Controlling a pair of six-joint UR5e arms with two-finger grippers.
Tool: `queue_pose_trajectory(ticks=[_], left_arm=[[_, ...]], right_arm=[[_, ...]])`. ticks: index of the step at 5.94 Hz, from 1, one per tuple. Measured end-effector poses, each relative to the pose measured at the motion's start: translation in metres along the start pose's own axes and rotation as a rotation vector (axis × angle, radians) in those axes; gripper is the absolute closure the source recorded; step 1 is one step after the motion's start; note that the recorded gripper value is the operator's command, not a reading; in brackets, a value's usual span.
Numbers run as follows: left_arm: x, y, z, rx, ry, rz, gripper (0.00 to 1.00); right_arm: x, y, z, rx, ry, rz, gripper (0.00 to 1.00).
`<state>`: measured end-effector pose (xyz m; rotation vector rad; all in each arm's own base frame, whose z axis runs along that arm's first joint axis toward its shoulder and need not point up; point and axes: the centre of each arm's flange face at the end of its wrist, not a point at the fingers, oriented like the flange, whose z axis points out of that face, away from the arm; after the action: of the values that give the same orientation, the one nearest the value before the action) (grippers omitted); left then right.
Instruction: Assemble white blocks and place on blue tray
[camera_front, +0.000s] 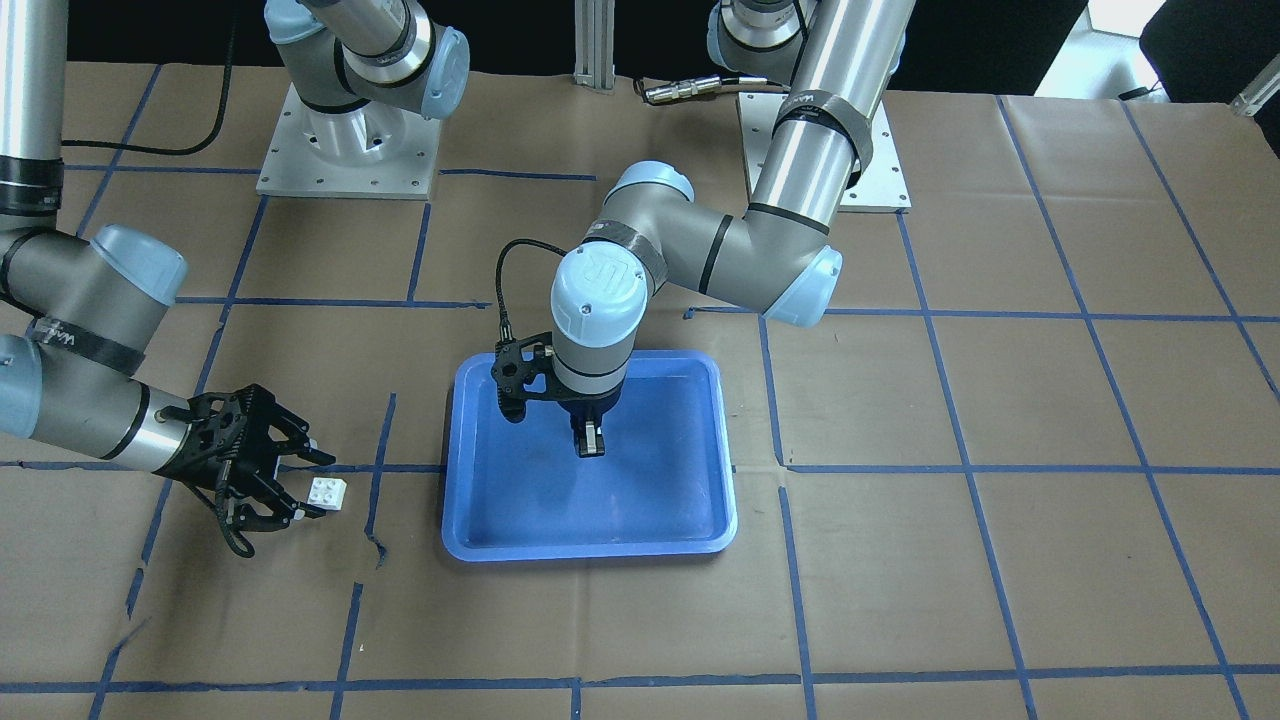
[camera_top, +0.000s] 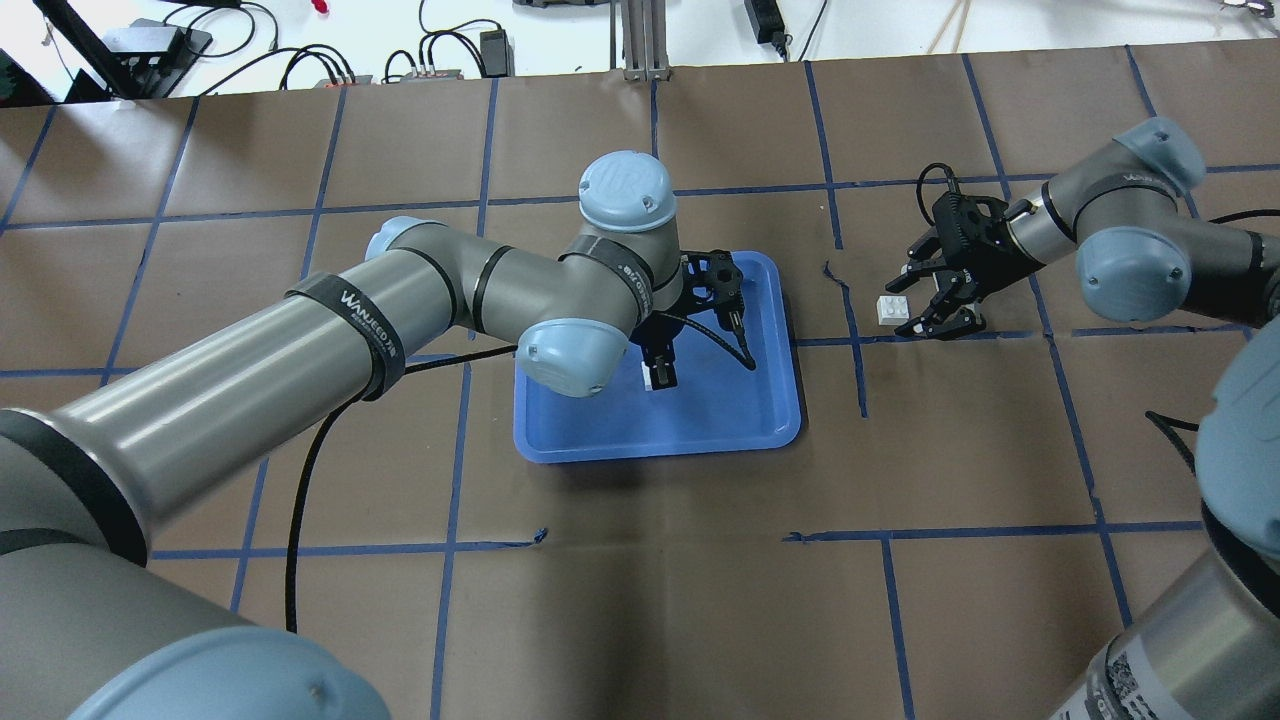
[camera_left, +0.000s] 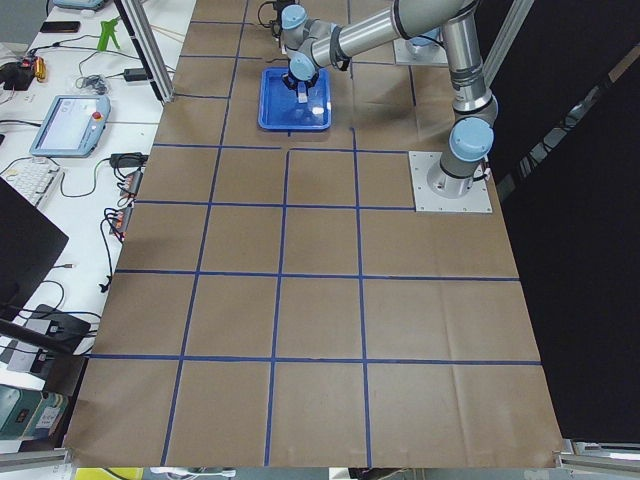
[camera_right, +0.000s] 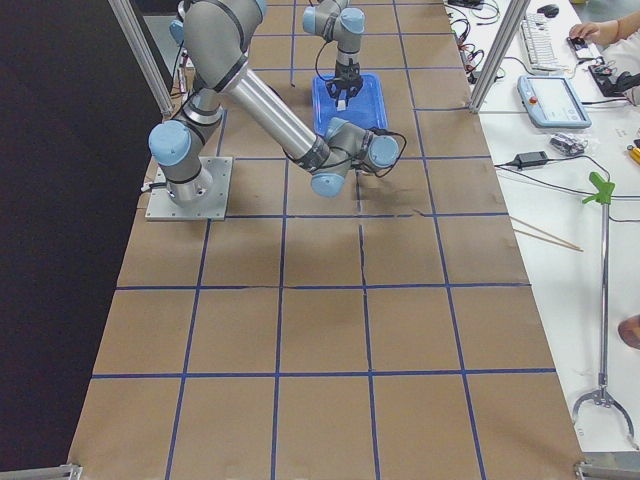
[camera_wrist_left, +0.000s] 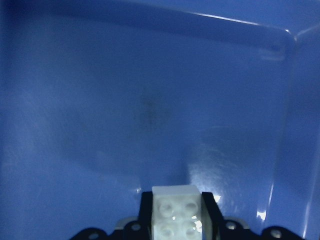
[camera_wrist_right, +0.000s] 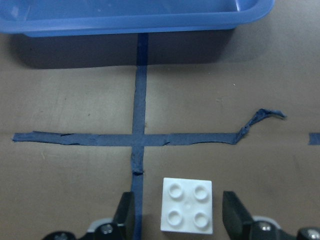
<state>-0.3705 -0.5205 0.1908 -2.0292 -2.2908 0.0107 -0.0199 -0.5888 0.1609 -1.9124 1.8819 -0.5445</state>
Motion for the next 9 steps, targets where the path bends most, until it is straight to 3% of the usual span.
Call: queue_pose_trajectory(ticks=[1,3,4,7,9], left_arm=[[0.0,0.0,0.002,0.0,-0.007,0.008,0.01],[-0.001,0.001,0.003,-0.003,-0.008,0.005,0.01],[-0.002,0.001,-0.006,-0.001,-0.012,0.003,0.01],[0.023,0.011,-0.094,-0.032,0.03,-0.042,0.01],[0.051,0.043,-0.171,-0.054,0.021,-0.145,0.01]], right_arm=[[0.0,0.0,0.0,-0.001,0.001,-0.002,0.62],[0.001,0.0,-0.001,-0.002,0.003,-0.004,0.75],[0.002,-0.001,-0.003,-0.004,0.008,-0.006,0.75],[0.022,-0.029,-0.05,-0.034,0.067,-0.043,0.75],[0.007,-0.086,-0.054,-0.031,0.046,-0.1,0.75]])
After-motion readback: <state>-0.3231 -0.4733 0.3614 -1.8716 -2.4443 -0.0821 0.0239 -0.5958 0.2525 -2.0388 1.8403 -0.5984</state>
